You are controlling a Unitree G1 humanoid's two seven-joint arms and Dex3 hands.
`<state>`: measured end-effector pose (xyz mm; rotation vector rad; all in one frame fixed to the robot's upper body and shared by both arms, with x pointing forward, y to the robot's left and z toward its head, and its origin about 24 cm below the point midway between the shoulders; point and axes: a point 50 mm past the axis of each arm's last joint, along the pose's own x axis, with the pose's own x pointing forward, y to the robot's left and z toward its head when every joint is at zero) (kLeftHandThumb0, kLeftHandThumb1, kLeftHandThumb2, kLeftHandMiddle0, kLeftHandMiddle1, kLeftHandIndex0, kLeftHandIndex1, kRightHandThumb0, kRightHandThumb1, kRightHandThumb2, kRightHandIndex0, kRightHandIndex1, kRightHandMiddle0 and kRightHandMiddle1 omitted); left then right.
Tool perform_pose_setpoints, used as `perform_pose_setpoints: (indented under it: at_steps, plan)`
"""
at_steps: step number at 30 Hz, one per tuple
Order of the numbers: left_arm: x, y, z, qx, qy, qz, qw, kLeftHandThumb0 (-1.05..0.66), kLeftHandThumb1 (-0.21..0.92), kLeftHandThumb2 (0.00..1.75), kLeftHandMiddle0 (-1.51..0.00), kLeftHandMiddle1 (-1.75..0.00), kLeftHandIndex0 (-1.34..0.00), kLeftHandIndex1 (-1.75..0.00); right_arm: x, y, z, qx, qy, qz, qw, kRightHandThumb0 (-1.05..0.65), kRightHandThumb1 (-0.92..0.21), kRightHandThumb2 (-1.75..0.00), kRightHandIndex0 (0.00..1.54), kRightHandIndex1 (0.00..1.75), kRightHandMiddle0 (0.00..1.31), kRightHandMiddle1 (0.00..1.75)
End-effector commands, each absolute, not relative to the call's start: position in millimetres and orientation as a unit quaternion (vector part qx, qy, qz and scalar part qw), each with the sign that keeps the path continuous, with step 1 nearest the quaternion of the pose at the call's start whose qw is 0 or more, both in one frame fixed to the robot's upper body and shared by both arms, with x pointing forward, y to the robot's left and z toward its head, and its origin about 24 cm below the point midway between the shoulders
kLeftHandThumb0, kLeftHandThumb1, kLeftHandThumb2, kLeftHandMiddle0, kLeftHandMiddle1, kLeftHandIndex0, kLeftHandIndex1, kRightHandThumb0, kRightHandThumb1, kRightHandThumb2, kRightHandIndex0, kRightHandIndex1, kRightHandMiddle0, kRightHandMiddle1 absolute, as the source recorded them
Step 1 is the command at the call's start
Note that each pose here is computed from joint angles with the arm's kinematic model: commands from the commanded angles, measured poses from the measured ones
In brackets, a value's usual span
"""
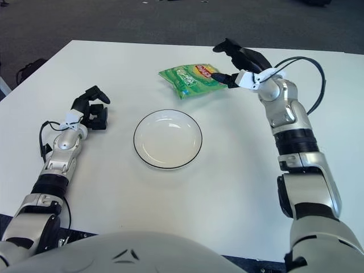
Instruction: Put the snack into the plate.
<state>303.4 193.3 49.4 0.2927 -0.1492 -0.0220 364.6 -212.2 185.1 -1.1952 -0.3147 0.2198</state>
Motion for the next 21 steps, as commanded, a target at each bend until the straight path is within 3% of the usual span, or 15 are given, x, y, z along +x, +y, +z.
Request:
perform_pose_setpoints:
  at_steps: [1,10,21]
  plan:
    - [277.9,188.7,1.4,0.135,0.014,-0.019,0.991,-0.51,0.26,1.38,-1.33,-1.75,-0.66,-1.75,372.1,-206.6,185.4,-0.567,-0.158,0.103,0.802,-0.77,-0.92,-0.56,0.15,0.43,0.0,0.79]
    - [277.8,189.3,1.3,0.143,0.014,-0.018,0.989,-0.51,0.26,1.38,-1.33,-1.75,-0.66,-1.75,382.6,-194.0,169.9,-0.609,-0.185,0.109,0.764,-0.78,-0.92,-0.66,0.09,0.39,0.0,0.7]
    - [277.3,189.9,1.4,0.144,0.015,-0.019,0.989,-0.51,0.26,1.39,-1.33,-1.75,-0.66,-1.75,394.1,-164.8,165.9,-0.647,-0.227,0.115,0.719,-0.92,-0.92,-0.89,0.05,0.35,0.0,0.64]
